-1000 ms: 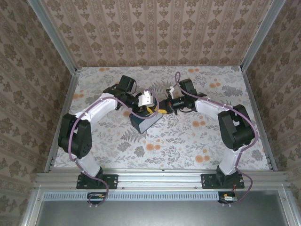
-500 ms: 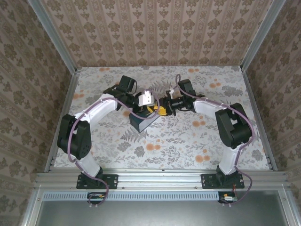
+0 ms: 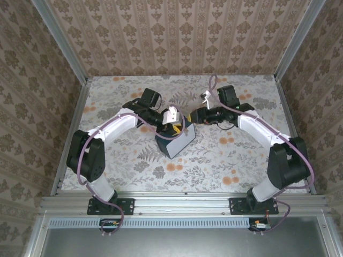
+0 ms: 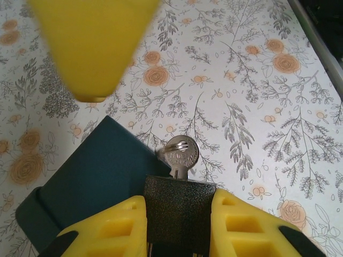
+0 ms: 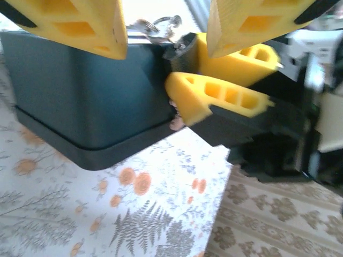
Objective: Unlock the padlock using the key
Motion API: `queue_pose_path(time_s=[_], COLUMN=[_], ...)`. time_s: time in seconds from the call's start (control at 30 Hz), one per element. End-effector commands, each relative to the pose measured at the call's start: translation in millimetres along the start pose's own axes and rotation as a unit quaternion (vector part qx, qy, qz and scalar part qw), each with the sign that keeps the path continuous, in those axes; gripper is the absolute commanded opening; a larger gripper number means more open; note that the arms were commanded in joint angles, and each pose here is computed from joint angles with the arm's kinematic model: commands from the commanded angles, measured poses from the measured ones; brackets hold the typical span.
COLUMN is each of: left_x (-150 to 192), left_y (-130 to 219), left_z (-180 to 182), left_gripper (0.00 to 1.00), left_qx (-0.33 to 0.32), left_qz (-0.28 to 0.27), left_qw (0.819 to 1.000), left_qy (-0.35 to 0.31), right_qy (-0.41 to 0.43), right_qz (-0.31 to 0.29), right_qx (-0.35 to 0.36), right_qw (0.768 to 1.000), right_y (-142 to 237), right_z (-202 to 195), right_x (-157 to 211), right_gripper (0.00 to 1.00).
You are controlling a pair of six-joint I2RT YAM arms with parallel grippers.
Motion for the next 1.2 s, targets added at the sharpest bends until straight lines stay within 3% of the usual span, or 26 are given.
queue_pose_path(time_s=[0.0,0.23,0.53,0.8,1.17], left_x=[-11.6,-12.9,-15.0,-18.2,-18.9], left_y=[6.7,8.1,14.1,14.4,16.1], left_z=[-3.6,-0.7,1.0,0.4,0.4], left_gripper=[0.13,0.13,0.13,0.12,0.12], left_qx=[0.018,0.021,0.023,0.031,0.03], left_qz=[-0.028,-0.026,-0.027,-0.034,-0.036], left_qw=[0.999,0.999,0.999,0.999,0.999], left_qy=[-0.007,-0.006,-0.008,-0.012,-0.012], right_qy=[0.123,0.306,0.482,0.52,0.539], right_qz=[-0.017,-0.161,-0.178,-0.177,-0.147], right_qx=[0.081,0.105,0.149,0.149,0.128], right_qw=[0.989,0.932,0.845,0.822,0.819], right_y=[6.3,14.7,-4.3,-7.6,-14.7], right_z=[-11.9,1.1,25.2,40.2,44.9], right_x=[13.3,13.7,24.8,21.2,34.7], right_gripper=[0.41,0.4,0.43,0.41,0.39])
Point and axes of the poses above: each hand's point on the last joint's axis, 136 mm out from that joint toward the fingers, its own y axis back along the fingers, its own z axis along the line the jaws close on, x = y × z, the point moved 5 cm from there along y, back along the fingers, and after that the axes turned 15 degrees about y, right-handed, at the moved point
